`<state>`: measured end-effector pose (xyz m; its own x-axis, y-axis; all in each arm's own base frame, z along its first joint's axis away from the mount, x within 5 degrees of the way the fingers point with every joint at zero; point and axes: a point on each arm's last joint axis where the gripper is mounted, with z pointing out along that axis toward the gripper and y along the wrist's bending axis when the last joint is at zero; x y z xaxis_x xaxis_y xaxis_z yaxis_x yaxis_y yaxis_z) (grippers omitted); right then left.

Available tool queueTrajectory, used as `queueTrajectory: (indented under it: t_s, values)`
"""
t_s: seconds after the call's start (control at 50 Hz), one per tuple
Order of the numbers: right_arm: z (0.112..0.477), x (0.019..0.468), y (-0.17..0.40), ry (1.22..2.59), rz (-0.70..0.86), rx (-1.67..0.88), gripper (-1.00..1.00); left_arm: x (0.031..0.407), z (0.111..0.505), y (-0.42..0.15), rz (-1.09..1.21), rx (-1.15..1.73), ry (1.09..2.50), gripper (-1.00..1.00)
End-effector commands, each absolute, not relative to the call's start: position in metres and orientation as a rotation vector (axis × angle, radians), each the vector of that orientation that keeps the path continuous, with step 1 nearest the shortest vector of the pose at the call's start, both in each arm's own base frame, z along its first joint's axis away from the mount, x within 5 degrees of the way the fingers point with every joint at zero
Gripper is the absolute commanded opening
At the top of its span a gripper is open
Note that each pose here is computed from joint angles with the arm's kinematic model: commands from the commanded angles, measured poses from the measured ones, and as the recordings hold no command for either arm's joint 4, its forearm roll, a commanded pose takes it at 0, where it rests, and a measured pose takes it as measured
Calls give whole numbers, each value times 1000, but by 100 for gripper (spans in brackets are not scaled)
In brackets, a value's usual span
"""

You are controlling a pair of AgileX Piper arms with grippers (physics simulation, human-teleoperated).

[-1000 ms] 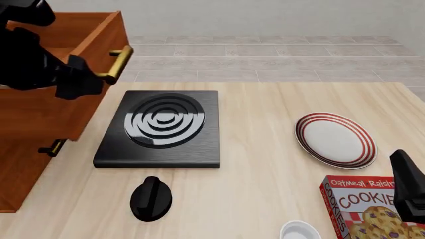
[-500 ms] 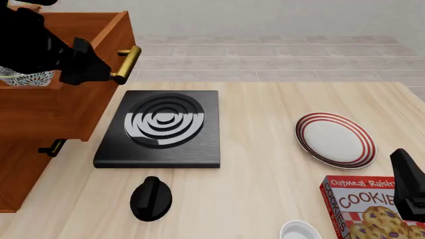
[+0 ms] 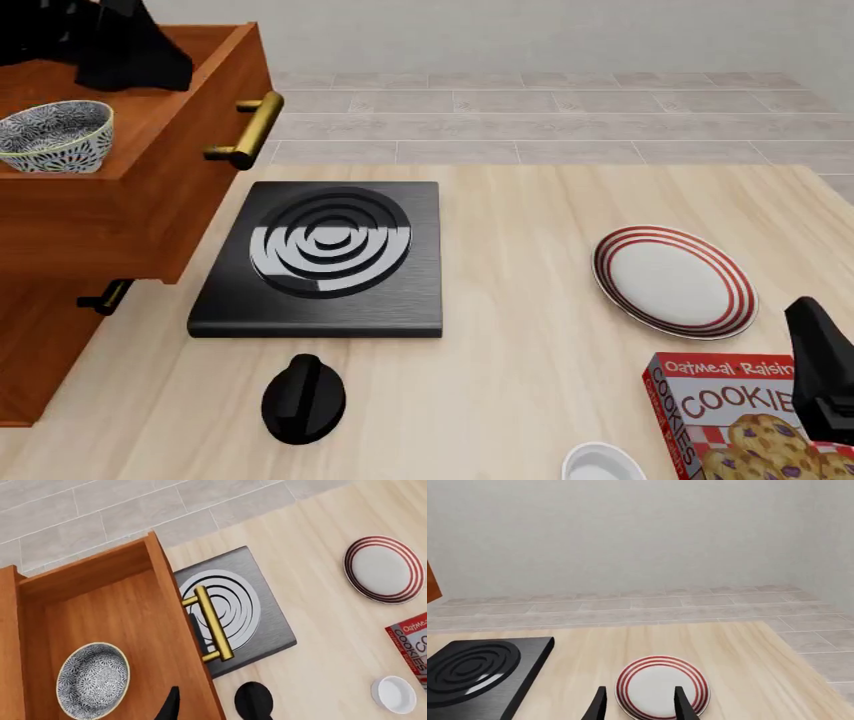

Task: Pick the akita bowl in the top layer of the wooden cabinet and place it on the plate.

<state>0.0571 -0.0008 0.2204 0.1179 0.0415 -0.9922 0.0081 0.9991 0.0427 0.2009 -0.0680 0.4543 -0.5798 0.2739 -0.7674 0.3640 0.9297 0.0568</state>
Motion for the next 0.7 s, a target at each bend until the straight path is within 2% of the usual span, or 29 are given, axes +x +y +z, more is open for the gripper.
queueTrajectory:
  t_s: [0.02,0.24,0.46,0.7]
  values:
    - [221,56,-1,1453,26,39,100,204,473,-60,-89,452,2204,100]
    - [220,56,-1,1451,28,39,100,206,498,-52,-56,431,2181,100]
    - [221,57,-1,1450,30,41,100,212,498,-40,-18,379,2201,100]
    - [221,58,-1,1449,31,42,100,232,477,-27,24,324,2291,100]
